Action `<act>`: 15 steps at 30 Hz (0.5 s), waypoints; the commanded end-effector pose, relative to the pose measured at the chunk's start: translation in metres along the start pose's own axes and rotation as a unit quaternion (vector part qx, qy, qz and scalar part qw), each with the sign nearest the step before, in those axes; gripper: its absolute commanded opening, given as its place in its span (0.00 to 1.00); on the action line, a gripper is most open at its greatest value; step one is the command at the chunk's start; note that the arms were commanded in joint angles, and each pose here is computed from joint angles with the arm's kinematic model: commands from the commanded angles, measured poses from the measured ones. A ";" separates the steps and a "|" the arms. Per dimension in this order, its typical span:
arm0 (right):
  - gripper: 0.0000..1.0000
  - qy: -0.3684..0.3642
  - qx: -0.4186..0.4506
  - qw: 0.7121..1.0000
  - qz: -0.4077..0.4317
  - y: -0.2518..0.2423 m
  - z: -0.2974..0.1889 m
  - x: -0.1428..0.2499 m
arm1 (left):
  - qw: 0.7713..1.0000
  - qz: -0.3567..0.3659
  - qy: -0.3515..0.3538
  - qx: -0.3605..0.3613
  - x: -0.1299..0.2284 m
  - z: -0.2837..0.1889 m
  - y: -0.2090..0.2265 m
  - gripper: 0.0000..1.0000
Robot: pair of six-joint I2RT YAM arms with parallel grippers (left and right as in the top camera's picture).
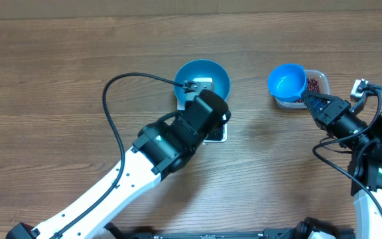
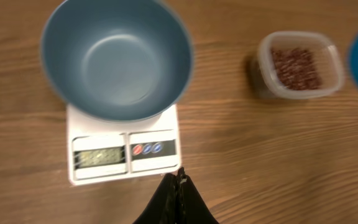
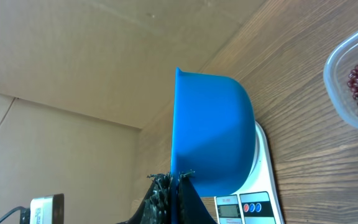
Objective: Scoop item into bowl and weigh 150g on scale
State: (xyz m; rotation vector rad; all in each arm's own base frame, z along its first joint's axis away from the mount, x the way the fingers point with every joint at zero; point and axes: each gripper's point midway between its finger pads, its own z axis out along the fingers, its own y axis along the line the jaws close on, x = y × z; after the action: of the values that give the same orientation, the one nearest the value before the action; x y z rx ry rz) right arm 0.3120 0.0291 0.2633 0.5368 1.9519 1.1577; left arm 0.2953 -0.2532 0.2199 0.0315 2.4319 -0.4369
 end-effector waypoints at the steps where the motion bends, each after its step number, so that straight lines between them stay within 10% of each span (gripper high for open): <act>1: 0.04 -0.019 0.014 1.000 -0.019 0.002 -0.004 -0.008 | 1.000 -0.009 0.018 0.003 -0.005 -0.006 0.013 0.04; 15: 0.04 -0.036 0.130 0.988 -0.076 0.002 -0.029 -0.023 | 0.994 0.062 0.088 0.019 -0.003 -0.004 0.058 0.04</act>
State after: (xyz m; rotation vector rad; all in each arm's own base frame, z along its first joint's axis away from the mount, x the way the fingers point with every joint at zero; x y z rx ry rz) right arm 0.3016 0.0102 0.2702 0.6003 2.0659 0.9155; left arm 0.3084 -0.1961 0.1977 0.0501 2.5986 -0.4335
